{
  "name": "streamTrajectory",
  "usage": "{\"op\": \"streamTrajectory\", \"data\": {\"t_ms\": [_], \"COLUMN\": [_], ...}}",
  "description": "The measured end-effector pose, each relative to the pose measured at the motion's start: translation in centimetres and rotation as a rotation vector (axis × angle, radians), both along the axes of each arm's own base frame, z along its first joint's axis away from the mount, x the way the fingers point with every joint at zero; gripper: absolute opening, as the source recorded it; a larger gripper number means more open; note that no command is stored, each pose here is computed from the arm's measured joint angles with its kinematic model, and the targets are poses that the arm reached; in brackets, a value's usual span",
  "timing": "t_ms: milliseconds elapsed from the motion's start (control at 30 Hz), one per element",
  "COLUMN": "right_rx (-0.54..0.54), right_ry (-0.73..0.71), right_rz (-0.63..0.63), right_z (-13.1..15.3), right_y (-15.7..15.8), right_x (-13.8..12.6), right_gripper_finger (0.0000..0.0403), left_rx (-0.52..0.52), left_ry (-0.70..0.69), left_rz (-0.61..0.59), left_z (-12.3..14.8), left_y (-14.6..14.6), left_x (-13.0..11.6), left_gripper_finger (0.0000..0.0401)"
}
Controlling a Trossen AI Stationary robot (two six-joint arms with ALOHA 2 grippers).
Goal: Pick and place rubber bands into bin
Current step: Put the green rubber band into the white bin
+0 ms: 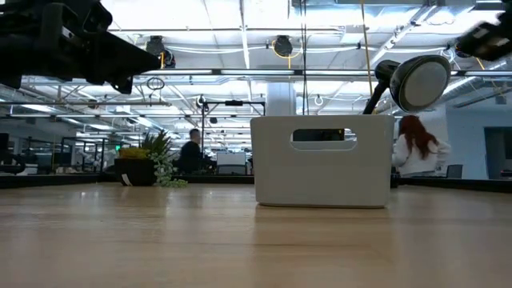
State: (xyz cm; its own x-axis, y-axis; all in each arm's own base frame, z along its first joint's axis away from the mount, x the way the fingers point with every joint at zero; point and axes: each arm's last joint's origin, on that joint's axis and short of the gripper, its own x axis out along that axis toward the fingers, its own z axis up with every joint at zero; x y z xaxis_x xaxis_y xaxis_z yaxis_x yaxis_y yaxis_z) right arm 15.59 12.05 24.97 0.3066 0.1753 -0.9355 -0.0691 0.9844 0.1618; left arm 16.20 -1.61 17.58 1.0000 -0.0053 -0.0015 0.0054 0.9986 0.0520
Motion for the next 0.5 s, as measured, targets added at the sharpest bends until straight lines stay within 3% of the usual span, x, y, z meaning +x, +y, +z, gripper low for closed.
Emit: {"op": "streamTrajectory", "data": {"t_ms": [267, 500], "right_rx": [-0.083, -0.057], "right_ry": [0.477, 0.562], "right_rz": [-0.29, -0.374], "right_z": [-4.0, -5.3], "right_y": [1.2, 3.4], "right_x": [-0.2, -0.6], "right_gripper_finger": [0.0155, 0.02], "left_rx": [-0.037, -0.042], "left_ry": [0.004, 0.004], "left_rz": [0.0, 0.0], "left_z": [0.0, 0.0], "left_y": [0.0, 0.0], "left_x": [0.0, 0.0], "left_gripper_finger": [0.0037, 0.0033]}}
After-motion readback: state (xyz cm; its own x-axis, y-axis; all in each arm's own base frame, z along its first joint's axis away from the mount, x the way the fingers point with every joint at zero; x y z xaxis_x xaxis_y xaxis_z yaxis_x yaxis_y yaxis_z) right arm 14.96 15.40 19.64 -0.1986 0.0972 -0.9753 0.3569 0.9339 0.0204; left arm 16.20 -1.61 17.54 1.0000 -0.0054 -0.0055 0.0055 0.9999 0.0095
